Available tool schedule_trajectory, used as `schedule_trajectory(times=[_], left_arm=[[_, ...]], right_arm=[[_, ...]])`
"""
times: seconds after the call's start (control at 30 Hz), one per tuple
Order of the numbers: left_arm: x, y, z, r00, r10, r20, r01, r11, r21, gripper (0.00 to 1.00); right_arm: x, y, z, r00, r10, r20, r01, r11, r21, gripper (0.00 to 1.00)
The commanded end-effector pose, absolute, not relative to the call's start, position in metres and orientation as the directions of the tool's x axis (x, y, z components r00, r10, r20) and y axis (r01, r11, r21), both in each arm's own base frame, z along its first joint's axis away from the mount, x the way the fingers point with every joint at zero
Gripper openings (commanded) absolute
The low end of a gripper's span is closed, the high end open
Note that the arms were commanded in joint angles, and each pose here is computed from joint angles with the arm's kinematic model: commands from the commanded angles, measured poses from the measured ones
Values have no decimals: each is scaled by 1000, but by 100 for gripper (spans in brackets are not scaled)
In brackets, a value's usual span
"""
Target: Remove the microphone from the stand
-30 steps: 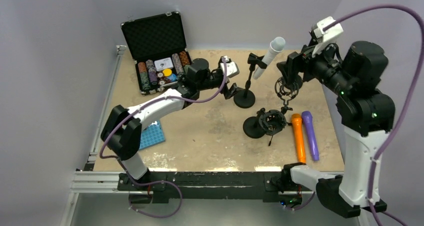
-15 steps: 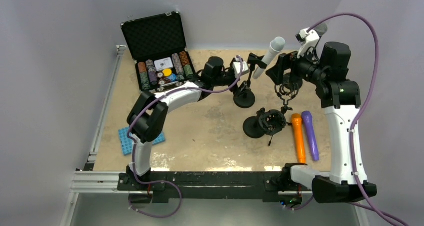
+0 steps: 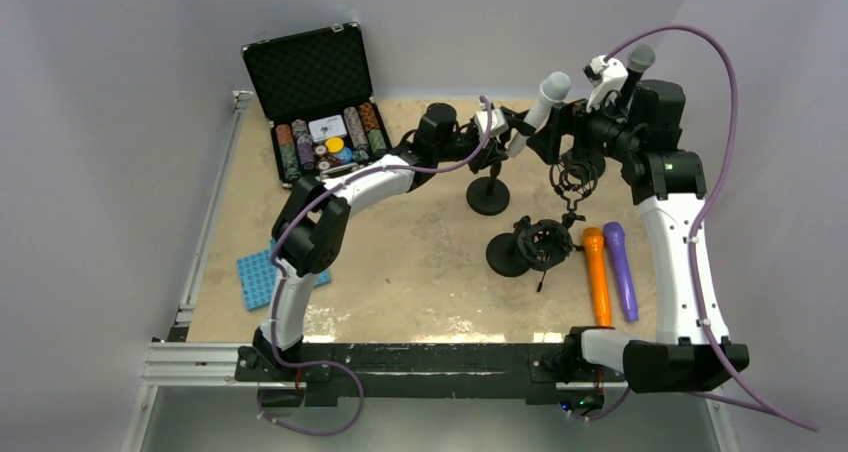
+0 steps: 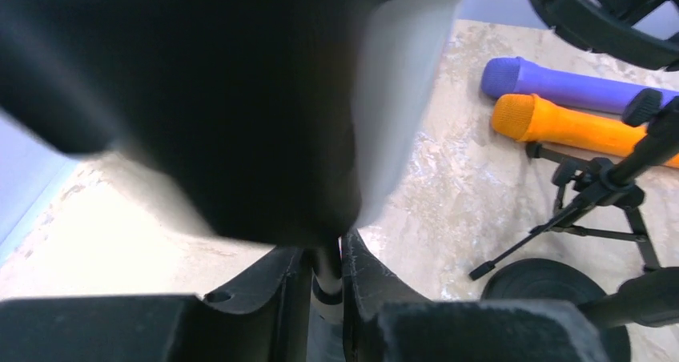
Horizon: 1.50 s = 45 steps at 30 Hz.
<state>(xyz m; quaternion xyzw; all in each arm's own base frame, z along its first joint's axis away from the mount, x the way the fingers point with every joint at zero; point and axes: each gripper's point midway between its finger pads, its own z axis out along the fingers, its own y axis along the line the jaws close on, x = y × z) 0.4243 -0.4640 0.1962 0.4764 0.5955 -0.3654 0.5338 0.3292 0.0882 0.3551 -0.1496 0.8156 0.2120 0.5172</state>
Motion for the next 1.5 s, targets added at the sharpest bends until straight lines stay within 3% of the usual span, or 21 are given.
schedule_trajectory(times=[0.0, 0.17, 0.43, 0.57, 0.83, 1.3, 1.4, 1.47], left_arm=[[428, -464, 212, 59, 150, -987, 956, 277, 99, 12], [427, -459, 216, 67, 153, -986, 951, 287, 110, 0], [403, -441, 247, 65, 115, -991, 957, 275, 95, 0], [388, -426, 260, 53, 95, -994, 959, 273, 77, 0], [339, -394, 248, -18, 113, -993, 970, 243, 11, 0], [245, -324, 198, -125, 225, -966, 973, 220, -75, 0], [234, -311, 185, -121, 251, -960, 970, 235, -61, 0], [233, -304, 176, -126, 275, -953, 964, 260, -53, 8]], right_arm=[[350, 84, 345, -430, 19, -903, -453, 860, 233, 98], [367, 87, 348, -343, 47, -938, -486, 846, 220, 98], [369, 117, 373, -217, 33, -976, -674, 718, 174, 99], [350, 143, 371, -210, -53, -976, -747, 653, 125, 99], [315, 166, 359, -252, -61, -966, -791, 588, 169, 98], [264, 224, 358, -231, -111, -967, -902, 397, 170, 90], [253, 233, 358, -217, -130, -967, -923, 351, 160, 81], [246, 236, 357, -207, -141, -968, -933, 325, 152, 74]])
